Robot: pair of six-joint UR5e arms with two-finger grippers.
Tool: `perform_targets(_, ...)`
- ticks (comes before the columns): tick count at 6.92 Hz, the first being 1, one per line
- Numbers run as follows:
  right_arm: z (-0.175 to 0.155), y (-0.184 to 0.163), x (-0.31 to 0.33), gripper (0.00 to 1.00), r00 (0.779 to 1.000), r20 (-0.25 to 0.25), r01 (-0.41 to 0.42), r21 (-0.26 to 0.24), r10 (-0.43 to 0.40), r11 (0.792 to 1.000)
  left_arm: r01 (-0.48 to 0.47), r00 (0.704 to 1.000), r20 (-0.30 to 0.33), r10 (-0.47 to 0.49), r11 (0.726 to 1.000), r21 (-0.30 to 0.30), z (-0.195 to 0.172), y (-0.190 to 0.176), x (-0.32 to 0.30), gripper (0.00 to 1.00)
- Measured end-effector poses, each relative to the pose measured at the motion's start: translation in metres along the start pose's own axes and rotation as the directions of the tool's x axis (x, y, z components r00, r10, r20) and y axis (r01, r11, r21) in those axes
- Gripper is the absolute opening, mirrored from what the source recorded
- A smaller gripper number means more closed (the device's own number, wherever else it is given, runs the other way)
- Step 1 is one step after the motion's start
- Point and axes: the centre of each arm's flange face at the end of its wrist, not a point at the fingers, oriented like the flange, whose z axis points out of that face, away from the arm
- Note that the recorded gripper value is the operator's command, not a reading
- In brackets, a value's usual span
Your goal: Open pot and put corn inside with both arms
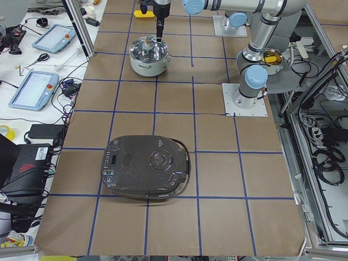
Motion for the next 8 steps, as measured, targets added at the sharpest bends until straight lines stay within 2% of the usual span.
perform_targets(5, 0.0, 0.0, 0.001, 1.0, 1.0, -0.01, 0.002, -0.001, -0.002, 1.0, 0.001, 1.0, 0.002, -0.001, 1.0, -0.012, 0.001, 0.0, 0.001, 1.0)
perform_targets(8, 0.001, 0.0, 0.002, 1.0, 1.0, -0.012, 0.001, -0.003, -0.001, 1.0, -0.021, 1.0, 0.001, 0.021, 1.0, -0.004, 0.011, -0.016, 0.021, 1.0)
